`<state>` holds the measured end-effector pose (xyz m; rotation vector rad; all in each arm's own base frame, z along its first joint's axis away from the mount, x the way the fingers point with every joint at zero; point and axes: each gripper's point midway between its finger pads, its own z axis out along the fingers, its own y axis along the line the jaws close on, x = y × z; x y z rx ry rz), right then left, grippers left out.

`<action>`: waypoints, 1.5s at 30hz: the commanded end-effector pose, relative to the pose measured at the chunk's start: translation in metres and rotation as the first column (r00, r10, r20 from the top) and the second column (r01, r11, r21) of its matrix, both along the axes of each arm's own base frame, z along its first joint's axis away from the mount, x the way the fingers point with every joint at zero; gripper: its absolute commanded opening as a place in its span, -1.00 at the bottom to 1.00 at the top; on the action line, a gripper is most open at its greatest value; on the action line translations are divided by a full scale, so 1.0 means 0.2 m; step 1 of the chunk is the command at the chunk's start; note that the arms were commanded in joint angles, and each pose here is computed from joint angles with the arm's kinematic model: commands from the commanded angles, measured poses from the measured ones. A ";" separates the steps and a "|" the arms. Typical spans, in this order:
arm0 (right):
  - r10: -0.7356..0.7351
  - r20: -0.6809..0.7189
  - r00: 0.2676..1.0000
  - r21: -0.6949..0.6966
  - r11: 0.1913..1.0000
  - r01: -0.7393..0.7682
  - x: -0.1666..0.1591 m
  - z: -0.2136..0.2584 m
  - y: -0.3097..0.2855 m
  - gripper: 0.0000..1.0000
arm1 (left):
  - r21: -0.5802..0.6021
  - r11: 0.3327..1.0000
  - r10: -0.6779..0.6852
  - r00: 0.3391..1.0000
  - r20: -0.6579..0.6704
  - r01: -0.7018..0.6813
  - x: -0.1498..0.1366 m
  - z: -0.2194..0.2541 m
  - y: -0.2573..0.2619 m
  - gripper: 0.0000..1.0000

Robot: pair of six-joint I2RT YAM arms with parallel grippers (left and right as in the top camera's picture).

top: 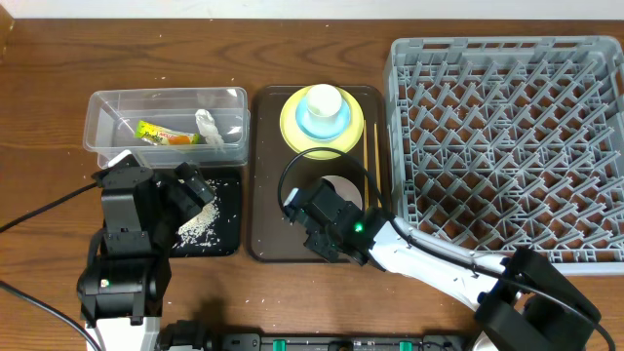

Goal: Sort waste into correct bins and load items into the dishwasher rack
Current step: 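Lift the white bowl and carry it right to the dish rack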

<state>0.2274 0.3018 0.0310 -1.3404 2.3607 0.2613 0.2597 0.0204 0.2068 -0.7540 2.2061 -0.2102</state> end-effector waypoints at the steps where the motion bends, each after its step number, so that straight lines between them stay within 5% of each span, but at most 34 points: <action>1: -0.007 -0.008 1.000 0.003 1.000 0.007 0.01 0.01 0.01 -0.88 | 0.008 1.000 0.012 1.000 0.014 -0.012 0.01 0.03 0.02 0.96; 14: 0.015 -0.039 0.999 0.052 0.999 -0.013 -0.02 0.04 0.06 -0.98 | 0.008 1.000 0.012 1.000 0.014 -0.012 0.01 0.03 0.02 0.95; 26: -0.122 -0.072 0.990 0.228 0.964 0.136 0.24 0.62 0.21 -0.98 | 0.007 1.000 0.012 1.000 0.015 -0.012 0.01 0.03 0.02 0.95; 34: -0.053 -0.170 0.984 0.559 0.817 0.141 0.53 1.04 0.13 -0.98 | 0.007 1.000 0.012 1.000 0.014 -0.012 0.01 0.03 0.02 0.95; 45: -0.070 -0.082 0.994 0.828 0.551 0.107 0.99 1.35 -0.56 -0.98 | 0.008 1.000 0.012 1.000 0.014 -0.012 0.01 0.03 0.02 0.96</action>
